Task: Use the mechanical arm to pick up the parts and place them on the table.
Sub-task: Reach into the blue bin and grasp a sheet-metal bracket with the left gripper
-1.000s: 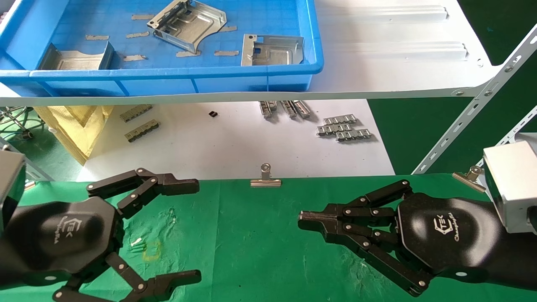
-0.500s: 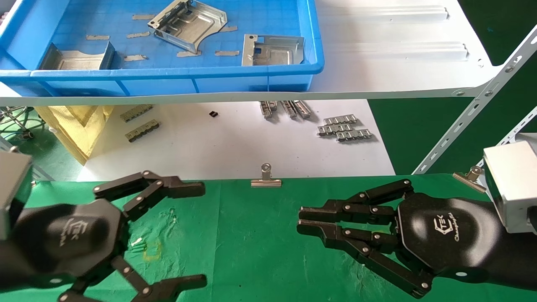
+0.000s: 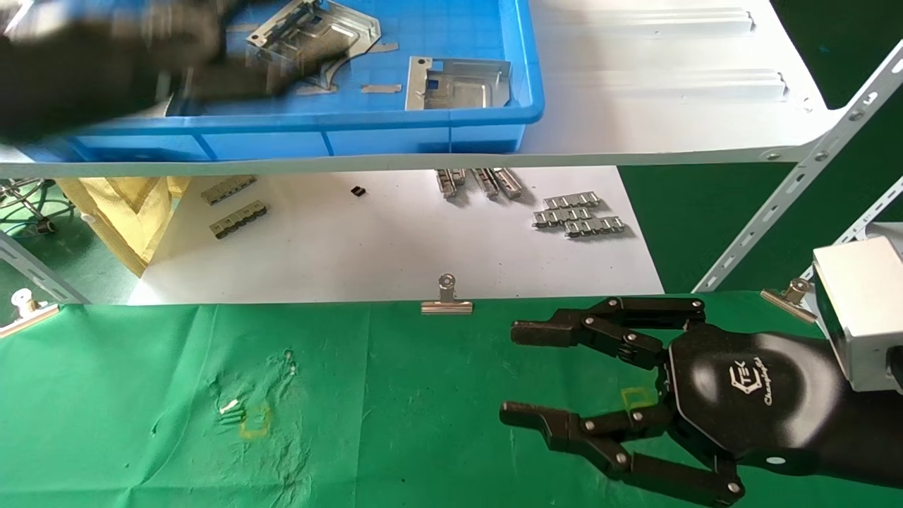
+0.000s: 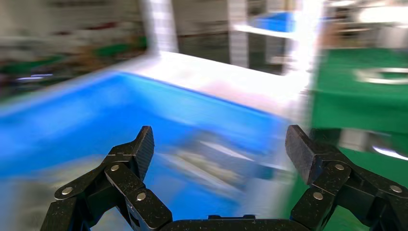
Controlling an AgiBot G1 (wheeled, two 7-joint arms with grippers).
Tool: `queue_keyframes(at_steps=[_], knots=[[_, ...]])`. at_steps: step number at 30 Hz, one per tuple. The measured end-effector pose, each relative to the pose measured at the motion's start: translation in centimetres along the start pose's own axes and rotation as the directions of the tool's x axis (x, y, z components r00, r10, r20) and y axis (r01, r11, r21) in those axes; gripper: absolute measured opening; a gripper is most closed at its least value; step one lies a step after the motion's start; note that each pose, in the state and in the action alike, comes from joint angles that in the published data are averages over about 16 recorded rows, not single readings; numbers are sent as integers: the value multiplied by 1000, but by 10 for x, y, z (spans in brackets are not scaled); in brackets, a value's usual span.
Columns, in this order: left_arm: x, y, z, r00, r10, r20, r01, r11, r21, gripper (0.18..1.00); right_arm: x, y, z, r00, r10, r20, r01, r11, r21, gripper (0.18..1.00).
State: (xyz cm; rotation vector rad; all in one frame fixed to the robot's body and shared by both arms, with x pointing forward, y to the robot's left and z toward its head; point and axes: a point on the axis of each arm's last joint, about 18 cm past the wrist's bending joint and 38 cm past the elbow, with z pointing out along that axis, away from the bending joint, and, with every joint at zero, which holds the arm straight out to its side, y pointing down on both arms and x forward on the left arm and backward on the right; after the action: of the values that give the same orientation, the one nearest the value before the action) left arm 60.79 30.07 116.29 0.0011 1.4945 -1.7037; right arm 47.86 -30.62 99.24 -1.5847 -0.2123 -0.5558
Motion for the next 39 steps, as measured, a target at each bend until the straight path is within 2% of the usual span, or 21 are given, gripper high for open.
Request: queue_keyframes(at_steps=[6, 13, 21, 24, 30, 39], knots=[[-55, -6, 40, 975, -8, 222, 30, 995, -95, 1001, 0, 0, 0, 1000, 0, 0, 0, 1000, 0, 597], [-78, 5, 64, 936, 0, 353, 83, 972, -218, 998, 0, 0, 0, 1000, 0, 0, 0, 1000, 0, 760], [-81, 16, 67, 919, -17, 394, 136, 952, -275, 969, 0, 0, 0, 1000, 0, 0, 0, 1000, 0, 903], [-81, 18, 66, 918, -22, 397, 145, 948, -283, 949, 0, 0, 0, 1000, 0, 0, 0, 1000, 0, 933], [-82, 20, 63, 918, -5, 397, 137, 943, -304, 878, 0, 0, 0, 1000, 0, 0, 0, 1000, 0, 979], [-85, 19, 59, 920, 34, 391, 106, 938, -331, 696, 0, 0, 0, 1000, 0, 0, 0, 1000, 0, 1001]])
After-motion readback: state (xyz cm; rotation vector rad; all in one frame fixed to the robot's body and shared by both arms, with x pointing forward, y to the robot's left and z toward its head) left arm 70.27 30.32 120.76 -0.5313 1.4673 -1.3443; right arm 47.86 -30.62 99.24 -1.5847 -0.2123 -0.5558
